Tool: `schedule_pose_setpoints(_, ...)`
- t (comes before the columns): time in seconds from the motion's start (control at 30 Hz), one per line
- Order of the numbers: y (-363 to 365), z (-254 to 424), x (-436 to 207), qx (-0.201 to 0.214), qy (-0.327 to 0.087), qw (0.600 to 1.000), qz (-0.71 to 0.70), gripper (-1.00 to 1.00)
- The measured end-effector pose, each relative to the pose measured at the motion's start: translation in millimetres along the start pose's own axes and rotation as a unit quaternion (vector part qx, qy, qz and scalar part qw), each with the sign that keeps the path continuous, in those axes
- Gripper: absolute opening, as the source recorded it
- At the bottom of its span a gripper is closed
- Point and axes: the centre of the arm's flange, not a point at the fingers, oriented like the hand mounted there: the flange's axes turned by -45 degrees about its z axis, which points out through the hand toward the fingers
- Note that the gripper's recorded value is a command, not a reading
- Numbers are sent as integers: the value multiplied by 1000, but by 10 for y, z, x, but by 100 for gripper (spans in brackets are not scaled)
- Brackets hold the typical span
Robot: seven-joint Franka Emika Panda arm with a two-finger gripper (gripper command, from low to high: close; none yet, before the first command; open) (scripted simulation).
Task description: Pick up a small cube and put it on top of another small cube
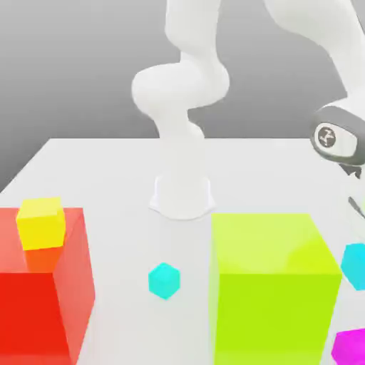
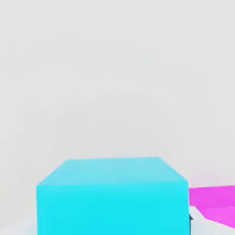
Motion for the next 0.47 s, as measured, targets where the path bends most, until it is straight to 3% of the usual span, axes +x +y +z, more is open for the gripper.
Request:
schedule_pose_setpoints(0.1,383,-13,-166,-3,-1,1000,31,-100)
schedule_pose_setpoints(0.2,453,412,-198,-3,-2,999,37,-100)
schedule_pose_setpoints(0.23,455,494,-203,-4,-2,999,37,100)
schedule_pose_setpoints(0.47,460,469,-203,-4,-2,999,37,100)
